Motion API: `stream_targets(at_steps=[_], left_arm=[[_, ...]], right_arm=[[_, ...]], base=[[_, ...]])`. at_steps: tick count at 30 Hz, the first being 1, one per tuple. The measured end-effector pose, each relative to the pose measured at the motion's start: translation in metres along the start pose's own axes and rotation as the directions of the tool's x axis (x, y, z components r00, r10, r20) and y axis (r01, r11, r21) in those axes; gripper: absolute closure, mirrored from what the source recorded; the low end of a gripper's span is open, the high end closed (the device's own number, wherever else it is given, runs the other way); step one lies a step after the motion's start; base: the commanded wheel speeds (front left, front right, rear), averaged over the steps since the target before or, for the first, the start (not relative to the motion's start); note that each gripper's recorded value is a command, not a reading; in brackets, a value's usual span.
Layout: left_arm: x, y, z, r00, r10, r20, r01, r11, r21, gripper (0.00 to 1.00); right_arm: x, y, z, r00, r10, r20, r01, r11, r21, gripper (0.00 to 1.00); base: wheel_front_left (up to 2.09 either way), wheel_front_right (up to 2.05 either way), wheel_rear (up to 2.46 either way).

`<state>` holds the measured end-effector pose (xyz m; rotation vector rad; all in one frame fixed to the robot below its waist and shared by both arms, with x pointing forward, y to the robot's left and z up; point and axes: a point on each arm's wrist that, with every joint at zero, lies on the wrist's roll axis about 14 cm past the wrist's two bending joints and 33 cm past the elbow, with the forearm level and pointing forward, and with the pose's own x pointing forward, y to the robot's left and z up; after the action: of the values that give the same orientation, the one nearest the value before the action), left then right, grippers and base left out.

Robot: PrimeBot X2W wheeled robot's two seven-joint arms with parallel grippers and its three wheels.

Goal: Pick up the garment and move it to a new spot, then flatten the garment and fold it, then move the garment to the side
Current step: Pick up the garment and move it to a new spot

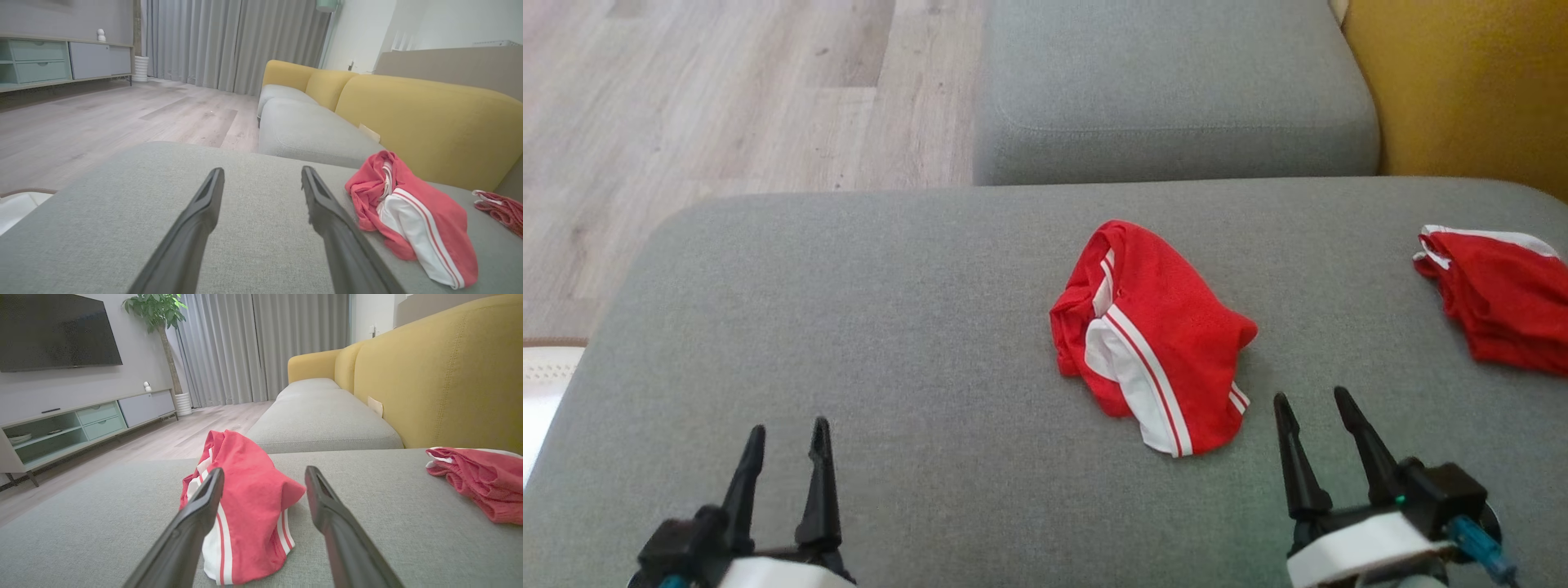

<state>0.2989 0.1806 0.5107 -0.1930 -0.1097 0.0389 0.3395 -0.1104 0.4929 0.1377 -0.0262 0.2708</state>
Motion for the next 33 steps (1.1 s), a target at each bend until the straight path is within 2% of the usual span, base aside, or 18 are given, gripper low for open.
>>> stream_targets(at_steps=[7, 28, 33], left_arm=[[-0.016, 0.006, 0.009, 0.998, 0.052, 0.027, -0.052, 0.999, -0.005, 0.00], [-0.024, 0.000, 0.000, 1.000, 0.020, 0.002, -0.020, 0.999, 0.030, 0.00], [-0.025, -0.005, -0.001, 1.000, -0.007, 0.000, 0.007, 0.996, 0.084, 0.00]], right_arm=[[-0.015, 0.002, -0.007, 1.000, -0.009, -0.015, 0.009, 1.000, 0.008, 0.00], [-0.028, 0.000, -0.006, 1.000, -0.027, -0.007, 0.027, 1.000, 0.011, 0.00], [-0.028, 0.000, -0.006, 1.000, -0.030, -0.004, 0.030, 0.999, 0.018, 0.00]], base=[[0.00, 0.00, 0.00], [0.00, 0.00, 0.00], [0.00, 0.00, 0.00]])
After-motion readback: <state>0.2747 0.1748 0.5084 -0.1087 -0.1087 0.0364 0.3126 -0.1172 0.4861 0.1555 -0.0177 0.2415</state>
